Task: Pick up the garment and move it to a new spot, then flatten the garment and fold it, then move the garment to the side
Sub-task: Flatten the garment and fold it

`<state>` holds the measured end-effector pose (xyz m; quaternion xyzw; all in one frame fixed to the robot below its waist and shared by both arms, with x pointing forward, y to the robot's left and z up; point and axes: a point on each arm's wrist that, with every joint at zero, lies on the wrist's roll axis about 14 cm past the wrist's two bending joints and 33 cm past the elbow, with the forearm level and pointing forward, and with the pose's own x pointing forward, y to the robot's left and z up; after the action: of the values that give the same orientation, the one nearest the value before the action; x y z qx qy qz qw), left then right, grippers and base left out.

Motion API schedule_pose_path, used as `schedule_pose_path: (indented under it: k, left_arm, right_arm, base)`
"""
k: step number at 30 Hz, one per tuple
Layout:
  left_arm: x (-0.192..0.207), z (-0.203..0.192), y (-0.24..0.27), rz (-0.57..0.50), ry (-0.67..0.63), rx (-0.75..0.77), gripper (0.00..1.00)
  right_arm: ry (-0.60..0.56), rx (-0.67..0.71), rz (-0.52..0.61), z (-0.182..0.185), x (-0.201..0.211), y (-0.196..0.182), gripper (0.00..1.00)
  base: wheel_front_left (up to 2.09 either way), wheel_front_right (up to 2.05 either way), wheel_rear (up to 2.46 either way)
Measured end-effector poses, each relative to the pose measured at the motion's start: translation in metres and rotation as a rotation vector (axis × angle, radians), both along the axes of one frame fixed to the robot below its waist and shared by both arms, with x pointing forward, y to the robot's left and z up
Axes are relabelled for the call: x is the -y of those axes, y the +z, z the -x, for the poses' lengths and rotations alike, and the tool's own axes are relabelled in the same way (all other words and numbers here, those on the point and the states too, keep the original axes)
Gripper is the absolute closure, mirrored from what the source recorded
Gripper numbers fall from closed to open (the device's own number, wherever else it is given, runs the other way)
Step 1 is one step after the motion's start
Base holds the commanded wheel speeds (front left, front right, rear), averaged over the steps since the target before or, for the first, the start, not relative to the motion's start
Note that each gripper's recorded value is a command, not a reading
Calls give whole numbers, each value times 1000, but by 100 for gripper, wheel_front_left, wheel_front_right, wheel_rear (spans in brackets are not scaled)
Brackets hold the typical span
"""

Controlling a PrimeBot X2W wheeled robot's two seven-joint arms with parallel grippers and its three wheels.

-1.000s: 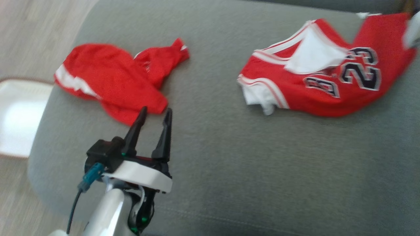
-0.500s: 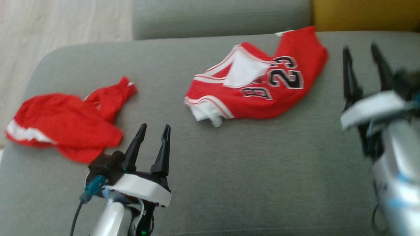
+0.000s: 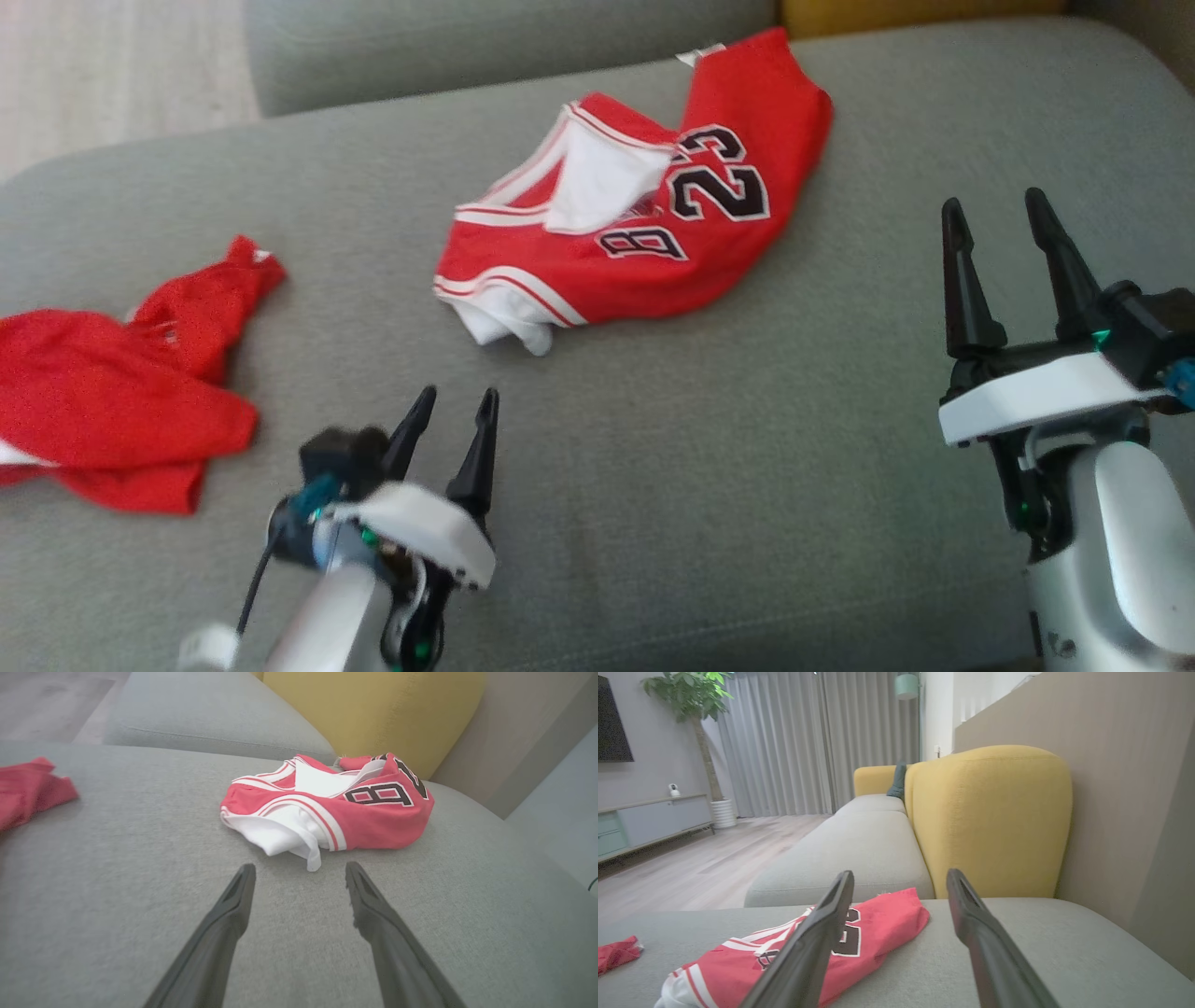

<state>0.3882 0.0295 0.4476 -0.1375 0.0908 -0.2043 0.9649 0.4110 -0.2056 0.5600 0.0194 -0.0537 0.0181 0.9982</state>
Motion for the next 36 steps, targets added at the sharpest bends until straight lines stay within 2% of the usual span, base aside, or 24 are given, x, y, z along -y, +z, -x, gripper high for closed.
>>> schedule_pose_path:
  k: [5,13,20,21,22,29,36]
  left_arm:
    - [20,-25,-20,-67,-79,-59,0]
    - [26,-56,-63,-166,-104,-185,0]
    - [30,-76,-71,-170,-98,-190,0]
    - [30,-77,-71,-167,-100,-187,56]
    - [29,-77,-71,-162,-98,-186,100]
    - [21,-77,-57,-139,-90,-146,100]
    - [3,-84,10,-32,2,33,100]
  right_arm:
    - [-38,-35,10,5,11,-9,0]
    - [-86,-91,23,4,25,-26,0]
    - [-113,-119,34,5,34,-36,0]
    - [-114,-118,34,4,34,-35,0]
    - [-115,-117,33,4,34,-35,0]
    - [-92,-116,36,-1,25,-36,0]
    - [-54,-109,29,-1,11,-33,0]
  base:
    - [0,0,0]
    - [0,0,0]
    - [0,0,0]
    - [0,0,0]
    - [0,0,0]
    - [0,0,0]
    - [0,0,0]
